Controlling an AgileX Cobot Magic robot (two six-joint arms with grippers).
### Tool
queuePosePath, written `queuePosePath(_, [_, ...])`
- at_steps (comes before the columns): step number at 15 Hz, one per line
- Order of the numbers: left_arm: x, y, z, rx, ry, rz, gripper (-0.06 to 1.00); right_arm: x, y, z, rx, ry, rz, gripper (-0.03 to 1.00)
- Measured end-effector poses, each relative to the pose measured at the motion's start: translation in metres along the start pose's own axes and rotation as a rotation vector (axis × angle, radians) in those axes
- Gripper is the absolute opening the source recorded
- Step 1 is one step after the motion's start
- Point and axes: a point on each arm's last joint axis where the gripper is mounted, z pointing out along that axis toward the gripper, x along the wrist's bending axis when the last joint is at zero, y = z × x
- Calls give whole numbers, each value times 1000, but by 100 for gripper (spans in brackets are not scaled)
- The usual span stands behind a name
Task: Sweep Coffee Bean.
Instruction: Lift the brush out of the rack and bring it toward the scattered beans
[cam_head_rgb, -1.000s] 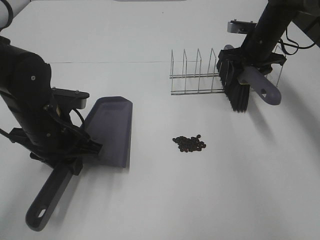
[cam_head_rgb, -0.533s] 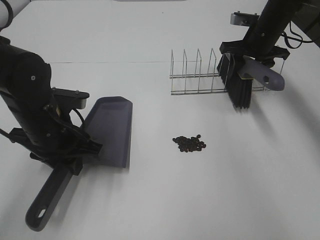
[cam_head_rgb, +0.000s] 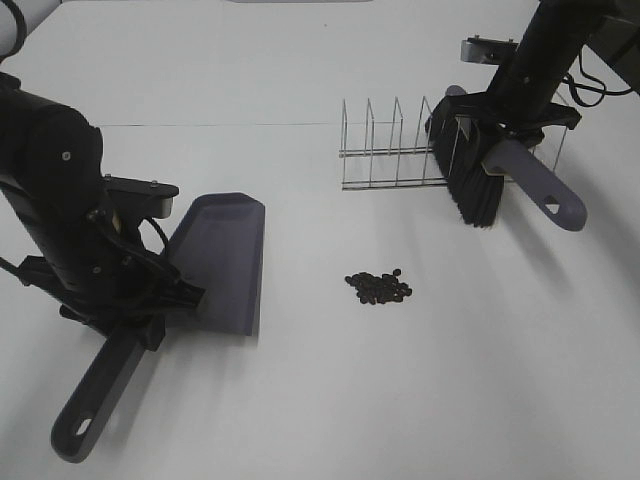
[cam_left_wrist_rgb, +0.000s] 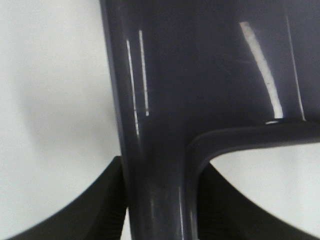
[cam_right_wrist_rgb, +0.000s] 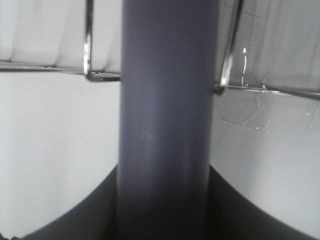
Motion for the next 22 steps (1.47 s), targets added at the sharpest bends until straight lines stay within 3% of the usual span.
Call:
queuePosePath(3, [0, 0, 0, 0, 0, 0, 33, 1, 0, 0, -1, 7, 2, 34])
queuePosePath(10, [0, 0, 0, 0, 0, 0, 33, 1, 0, -3, -4, 6, -2, 29])
queuePosePath(14, [-7, -1, 0, -10, -4, 17, 33, 10, -15, -42, -33, 6, 32, 29])
queuePosePath(17, [-22, -4, 0, -28, -14, 30, 33, 29, -46, -68, -3, -66, -12, 29])
queuePosePath(18, [-22, -3, 0, -38, -13, 28, 33, 52, -75, -85, 13, -137, -37, 29])
queuePosePath(22, [-24, -3, 10, -31, -6, 101, 33, 78, -133, -89, 82, -269, -75, 29])
